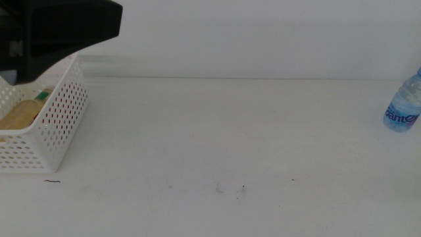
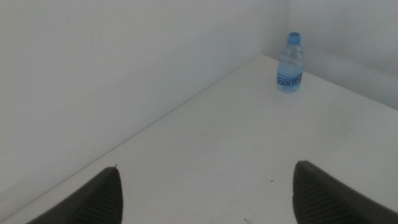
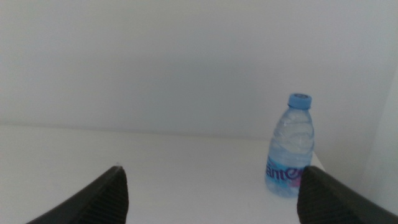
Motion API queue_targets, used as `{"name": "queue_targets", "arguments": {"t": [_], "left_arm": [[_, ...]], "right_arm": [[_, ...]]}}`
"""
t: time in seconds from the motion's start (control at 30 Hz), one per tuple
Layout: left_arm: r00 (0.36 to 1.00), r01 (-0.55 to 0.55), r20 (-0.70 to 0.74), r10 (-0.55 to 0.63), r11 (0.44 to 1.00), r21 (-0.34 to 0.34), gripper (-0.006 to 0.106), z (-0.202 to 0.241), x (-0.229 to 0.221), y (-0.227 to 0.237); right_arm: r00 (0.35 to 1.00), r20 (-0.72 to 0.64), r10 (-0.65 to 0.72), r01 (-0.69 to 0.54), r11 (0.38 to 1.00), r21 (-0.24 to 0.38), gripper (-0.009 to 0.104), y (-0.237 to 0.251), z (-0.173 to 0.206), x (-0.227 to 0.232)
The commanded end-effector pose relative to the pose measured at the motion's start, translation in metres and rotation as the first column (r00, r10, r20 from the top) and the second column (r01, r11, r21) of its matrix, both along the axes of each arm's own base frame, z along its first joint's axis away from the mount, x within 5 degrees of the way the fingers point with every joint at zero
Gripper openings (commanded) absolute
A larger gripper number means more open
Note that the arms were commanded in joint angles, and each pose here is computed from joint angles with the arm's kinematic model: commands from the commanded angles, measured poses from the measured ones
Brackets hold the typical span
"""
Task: Use arms to grab the bottles and put them into the dustbin to the left of the table.
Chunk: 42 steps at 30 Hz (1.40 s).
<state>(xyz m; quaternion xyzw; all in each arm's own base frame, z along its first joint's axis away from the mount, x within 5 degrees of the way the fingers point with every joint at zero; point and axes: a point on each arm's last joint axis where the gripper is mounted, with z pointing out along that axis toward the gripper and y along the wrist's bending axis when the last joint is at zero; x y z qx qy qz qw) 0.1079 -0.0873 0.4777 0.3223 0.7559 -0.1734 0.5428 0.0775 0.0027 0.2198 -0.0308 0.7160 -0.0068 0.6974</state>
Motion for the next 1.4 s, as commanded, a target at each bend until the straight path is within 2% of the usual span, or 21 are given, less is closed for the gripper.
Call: {"name": "queue_targets", "arguments": {"t": [0.0, 0.07, 0.17, 0.47, 0.57, 0.73, 0.83, 0.93, 1.1, 1.37], "left_arm": [[1.0, -0.002, 0.016, 0.002, 1.0, -0.01, 0.094, 0.003, 0.0, 0.0], [1.0, -0.004, 0.019, 0.004, 1.0, -0.01, 0.094, 0.003, 0.0, 0.0], [1.0, -0.009, 0.028, 0.009, 1.0, -0.004, 0.094, 0.003, 0.0, 0.001], [0.999, -0.013, 0.031, 0.013, 1.0, 0.0, 0.094, 0.003, 0.001, 0.001], [0.999, -0.012, 0.036, 0.012, 1.0, 0.002, 0.094, 0.003, 0.001, 0.001], [0.999, -0.012, 0.036, 0.012, 1.0, 0.002, 0.094, 0.003, 0.001, 0.001], [0.999, -0.012, 0.036, 0.012, 1.0, 0.002, 0.094, 0.003, 0.001, 0.001], [0.999, -0.012, 0.036, 0.012, 1.0, 0.002, 0.094, 0.003, 0.001, 0.001], [0.999, -0.012, 0.045, 0.012, 1.0, -0.004, 0.094, 0.004, 0.001, 0.001], [0.998, -0.013, 0.058, 0.013, 1.0, -0.013, 0.094, 0.006, 0.001, 0.001]], "right_arm": [[0.999, -0.046, -0.014, 0.013, 1.0, -0.022, 0.089, -0.001, 0.008, 0.021], [0.99, -0.136, -0.027, 0.032, 0.999, 0.029, 0.089, -0.003, 0.004, 0.043], [0.99, -0.138, -0.015, 0.023, 0.998, 0.054, 0.089, -0.002, -0.006, 0.071], [0.999, -0.028, 0.029, -0.026, 0.994, 0.104, 0.089, 0.001, -0.049, 0.123], [0.992, -0.122, -0.015, 0.027, 0.995, 0.098, 0.089, -0.004, -0.07, 0.129], [0.965, -0.196, -0.173, 0.178, 0.984, 0.006, 0.089, -0.019, -0.09, 0.144], [0.926, -0.209, -0.313, 0.321, 0.947, 0.002, 0.089, -0.032, -0.098, 0.159], [0.894, -0.198, -0.402, 0.413, 0.911, 0.017, 0.089, -0.04, -0.104, 0.179], [0.894, -0.173, -0.413, 0.416, 0.909, -0.022, 0.089, -0.042, -0.114, 0.212], [0.882, -0.125, -0.454, 0.458, 0.889, -0.002, 0.089, -0.052, -0.121, 0.264]]}}
